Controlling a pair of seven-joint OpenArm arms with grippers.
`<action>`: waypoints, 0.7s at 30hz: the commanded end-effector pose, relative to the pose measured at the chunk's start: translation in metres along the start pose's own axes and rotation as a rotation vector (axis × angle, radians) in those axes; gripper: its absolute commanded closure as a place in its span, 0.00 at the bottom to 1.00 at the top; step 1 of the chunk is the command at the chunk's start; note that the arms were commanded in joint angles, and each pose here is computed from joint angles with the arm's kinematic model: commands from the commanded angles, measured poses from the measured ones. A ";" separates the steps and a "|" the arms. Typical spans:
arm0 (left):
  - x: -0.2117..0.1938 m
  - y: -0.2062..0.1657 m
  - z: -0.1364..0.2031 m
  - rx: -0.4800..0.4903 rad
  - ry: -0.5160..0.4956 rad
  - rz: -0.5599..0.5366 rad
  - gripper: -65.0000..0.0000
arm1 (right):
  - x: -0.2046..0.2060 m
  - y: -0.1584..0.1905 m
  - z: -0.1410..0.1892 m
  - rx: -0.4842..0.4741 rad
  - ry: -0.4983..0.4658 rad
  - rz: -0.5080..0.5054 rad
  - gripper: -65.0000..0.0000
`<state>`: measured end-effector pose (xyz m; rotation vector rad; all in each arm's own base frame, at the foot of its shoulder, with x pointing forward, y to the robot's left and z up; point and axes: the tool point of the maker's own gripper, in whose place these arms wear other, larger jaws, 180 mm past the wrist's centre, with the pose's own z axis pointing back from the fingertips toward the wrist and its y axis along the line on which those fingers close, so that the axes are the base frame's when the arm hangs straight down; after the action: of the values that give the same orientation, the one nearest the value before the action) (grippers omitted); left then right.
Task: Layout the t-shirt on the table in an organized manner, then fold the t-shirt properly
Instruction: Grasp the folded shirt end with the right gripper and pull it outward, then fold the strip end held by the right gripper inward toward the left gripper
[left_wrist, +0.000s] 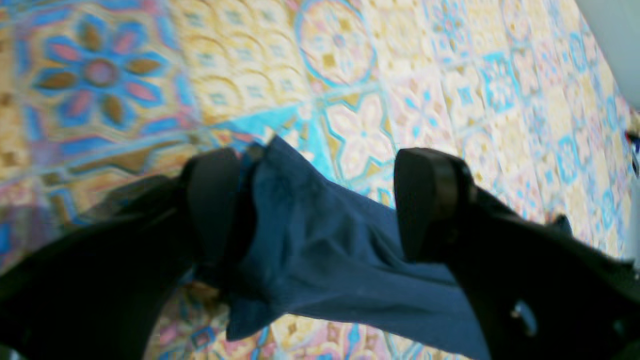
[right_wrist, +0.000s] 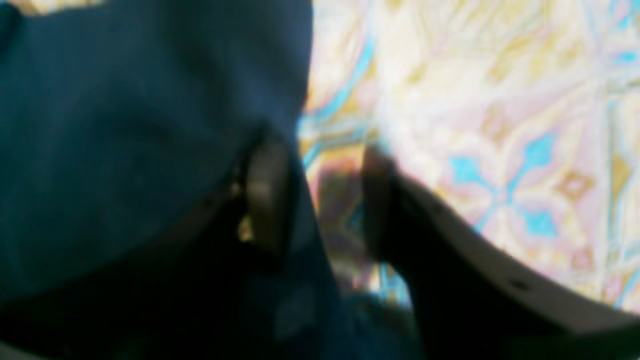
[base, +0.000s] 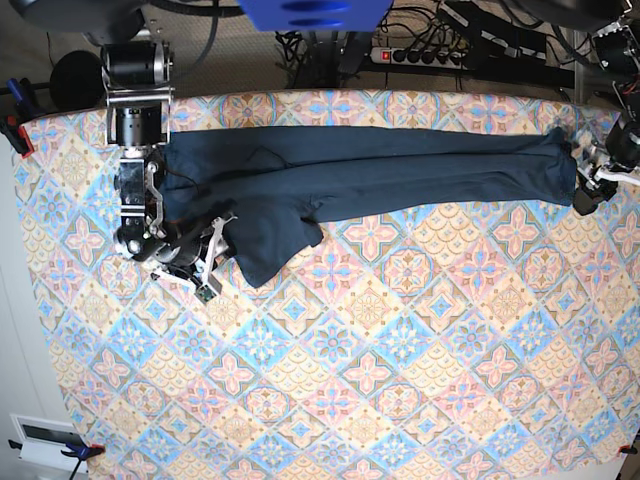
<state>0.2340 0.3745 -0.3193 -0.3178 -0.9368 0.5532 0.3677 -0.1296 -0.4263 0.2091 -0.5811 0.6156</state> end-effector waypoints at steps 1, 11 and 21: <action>0.018 -0.005 0.004 -0.013 -0.044 -0.029 0.27 | 0.009 -0.003 0.002 -0.004 -0.020 0.005 0.57; 0.019 -0.005 0.004 -0.013 -0.045 -0.029 0.27 | 0.023 -0.005 0.010 -0.017 -0.072 0.015 0.57; 0.018 -0.005 0.004 -0.013 -0.044 -0.029 0.27 | 0.077 0.008 0.039 0.008 -0.254 0.047 0.57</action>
<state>0.2343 0.3763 -0.3186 -0.3107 -0.9402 0.5548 0.3869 -0.0970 -0.3651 0.2923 -0.7862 0.6358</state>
